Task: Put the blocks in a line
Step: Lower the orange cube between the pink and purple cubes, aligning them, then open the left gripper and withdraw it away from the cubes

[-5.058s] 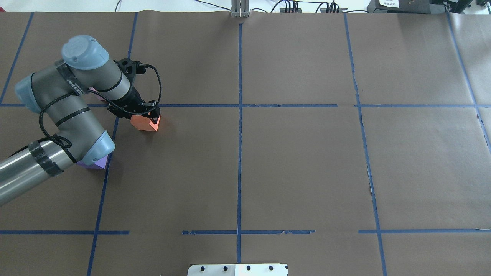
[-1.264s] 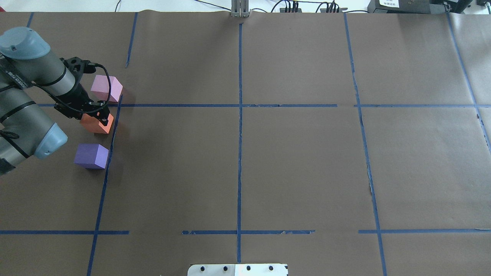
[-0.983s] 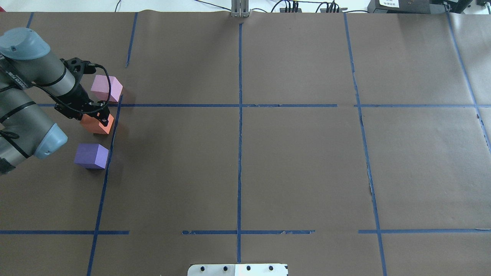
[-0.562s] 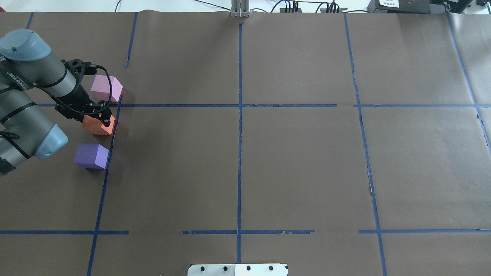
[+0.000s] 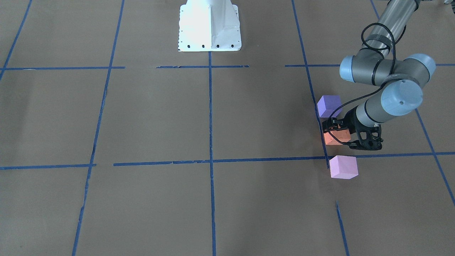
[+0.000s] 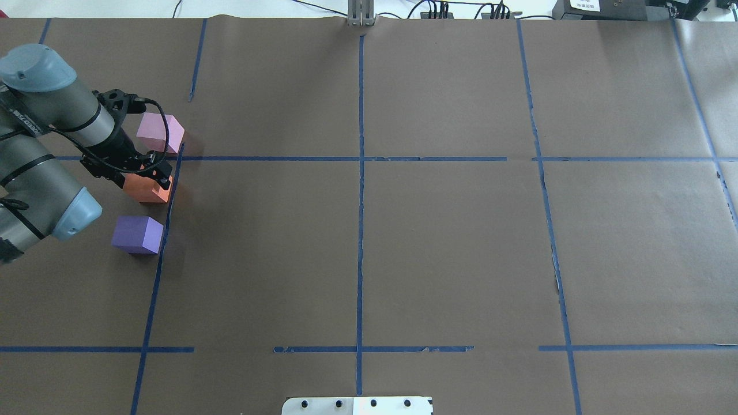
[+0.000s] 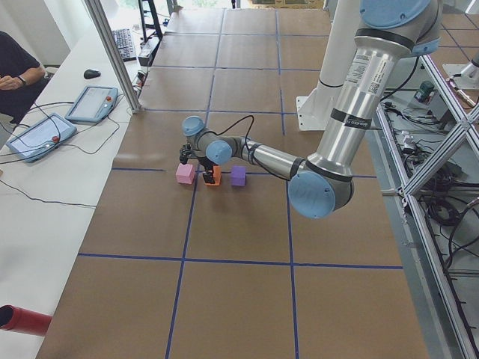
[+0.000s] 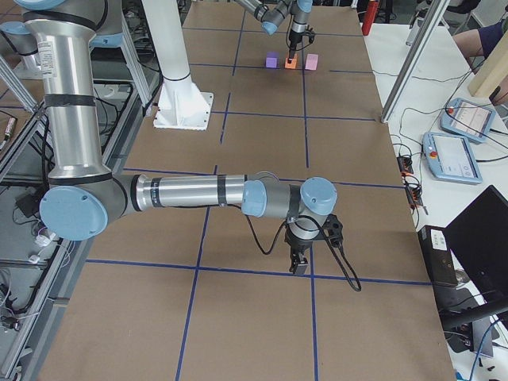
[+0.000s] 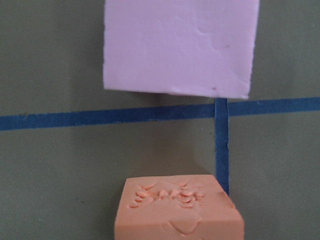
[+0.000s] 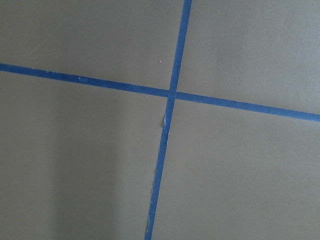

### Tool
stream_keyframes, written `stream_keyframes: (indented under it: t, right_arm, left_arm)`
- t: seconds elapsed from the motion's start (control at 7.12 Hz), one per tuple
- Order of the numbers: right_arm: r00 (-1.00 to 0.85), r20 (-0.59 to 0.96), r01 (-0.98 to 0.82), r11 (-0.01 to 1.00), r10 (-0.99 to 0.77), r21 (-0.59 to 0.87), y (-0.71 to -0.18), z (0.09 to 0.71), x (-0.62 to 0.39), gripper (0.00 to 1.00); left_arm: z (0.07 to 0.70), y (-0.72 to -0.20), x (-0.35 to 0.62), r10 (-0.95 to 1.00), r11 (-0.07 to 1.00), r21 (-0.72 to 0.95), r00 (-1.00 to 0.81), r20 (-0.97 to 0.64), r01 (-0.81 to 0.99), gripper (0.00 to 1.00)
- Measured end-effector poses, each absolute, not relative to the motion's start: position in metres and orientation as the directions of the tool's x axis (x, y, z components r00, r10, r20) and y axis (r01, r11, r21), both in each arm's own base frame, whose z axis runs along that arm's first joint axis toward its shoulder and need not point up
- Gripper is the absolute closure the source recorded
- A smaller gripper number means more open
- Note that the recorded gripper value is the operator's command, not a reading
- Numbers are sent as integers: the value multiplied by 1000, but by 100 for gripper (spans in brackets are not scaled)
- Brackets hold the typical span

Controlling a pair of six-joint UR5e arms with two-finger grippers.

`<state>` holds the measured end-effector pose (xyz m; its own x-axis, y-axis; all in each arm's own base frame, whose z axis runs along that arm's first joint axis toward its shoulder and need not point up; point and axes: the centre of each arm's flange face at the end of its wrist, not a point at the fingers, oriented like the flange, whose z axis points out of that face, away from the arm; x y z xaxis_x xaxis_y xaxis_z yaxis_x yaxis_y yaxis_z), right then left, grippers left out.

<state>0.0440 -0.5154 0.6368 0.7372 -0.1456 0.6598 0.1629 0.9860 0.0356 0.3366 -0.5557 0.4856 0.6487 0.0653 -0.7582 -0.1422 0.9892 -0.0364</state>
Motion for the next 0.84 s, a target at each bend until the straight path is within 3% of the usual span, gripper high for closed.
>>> stream_keyframes:
  t: [0.84]
  right_arm:
    - [737,660,163,986,-146,36,-515,637,44,0]
  left_arm:
    - [450,-558,307,66,996,8,647,-760,-92,0]
